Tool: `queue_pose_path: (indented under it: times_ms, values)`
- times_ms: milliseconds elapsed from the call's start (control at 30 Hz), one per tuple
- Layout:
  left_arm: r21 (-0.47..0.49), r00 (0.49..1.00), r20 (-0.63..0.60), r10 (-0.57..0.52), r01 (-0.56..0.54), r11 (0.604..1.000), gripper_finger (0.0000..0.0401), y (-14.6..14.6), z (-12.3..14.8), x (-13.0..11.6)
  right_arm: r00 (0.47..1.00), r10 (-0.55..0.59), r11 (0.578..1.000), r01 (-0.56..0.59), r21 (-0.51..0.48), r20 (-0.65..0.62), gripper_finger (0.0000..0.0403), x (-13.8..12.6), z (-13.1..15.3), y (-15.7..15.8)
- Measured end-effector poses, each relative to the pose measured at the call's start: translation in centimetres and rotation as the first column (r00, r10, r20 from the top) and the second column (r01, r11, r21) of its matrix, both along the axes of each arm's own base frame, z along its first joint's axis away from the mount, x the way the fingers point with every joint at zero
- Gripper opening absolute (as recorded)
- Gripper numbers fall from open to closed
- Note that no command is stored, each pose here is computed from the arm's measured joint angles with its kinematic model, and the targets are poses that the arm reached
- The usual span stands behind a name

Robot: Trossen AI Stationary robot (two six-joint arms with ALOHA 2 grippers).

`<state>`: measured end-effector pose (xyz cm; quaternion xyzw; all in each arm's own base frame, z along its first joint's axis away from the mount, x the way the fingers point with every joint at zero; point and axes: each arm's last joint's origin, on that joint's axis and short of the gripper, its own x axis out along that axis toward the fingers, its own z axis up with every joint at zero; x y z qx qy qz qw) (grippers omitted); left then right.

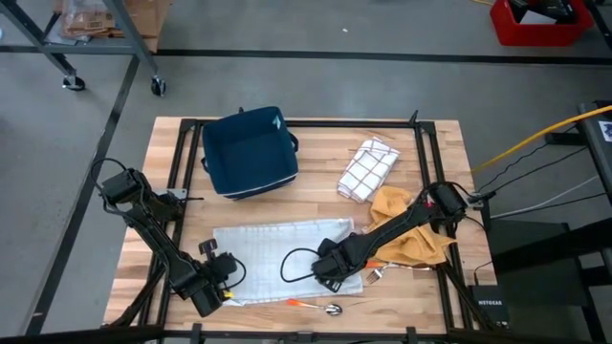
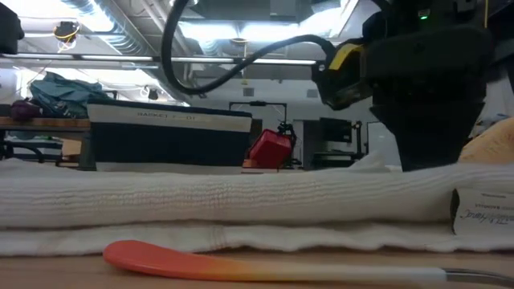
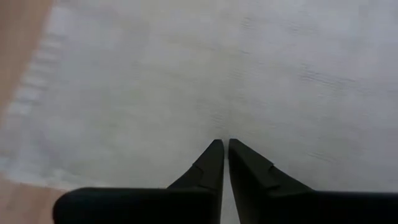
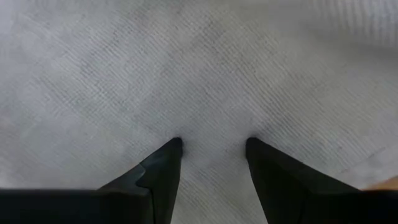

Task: Fold towel
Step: Fold the left white patterned towel

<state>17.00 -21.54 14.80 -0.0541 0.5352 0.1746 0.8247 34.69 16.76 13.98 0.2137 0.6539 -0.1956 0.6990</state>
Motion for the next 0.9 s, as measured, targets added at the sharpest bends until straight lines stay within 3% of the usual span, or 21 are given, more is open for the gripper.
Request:
queue_pose_path:
  times_ms: [167, 467, 733, 900]
  values:
    - [-0.079, 0.998, 0.006, -0.055, 0.055, 0.995, 0.0010, -0.8, -0.1, 0.4, 0.998, -0.026, 0.993, 0.032, -0.110, 0.055, 0.0185, 0.5, -0.1, -1.0]
    - [-0.163, 0.986, 0.076, -0.149, 0.160, 0.974, 0.0001, -2.1, -0.1, 1.3, 0.985, -0.111, 0.940, 0.148, -0.309, 0.134, 0.0185, 1.9, -0.3, -5.0]
    - [-0.164, 0.985, 0.100, -0.139, 0.154, 0.974, 0.0000, -1.6, 0.0, 2.3, 0.976, -0.174, 0.922, 0.208, -0.328, 0.130, 0.0185, 2.9, -0.3, -8.8]
    - [-0.143, 0.982, 0.098, -0.160, 0.173, 0.975, 0.0000, -1.2, 0.1, 2.8, 0.973, -0.207, 0.936, 0.228, -0.269, 0.104, 0.0185, 3.3, -0.1, -10.1]
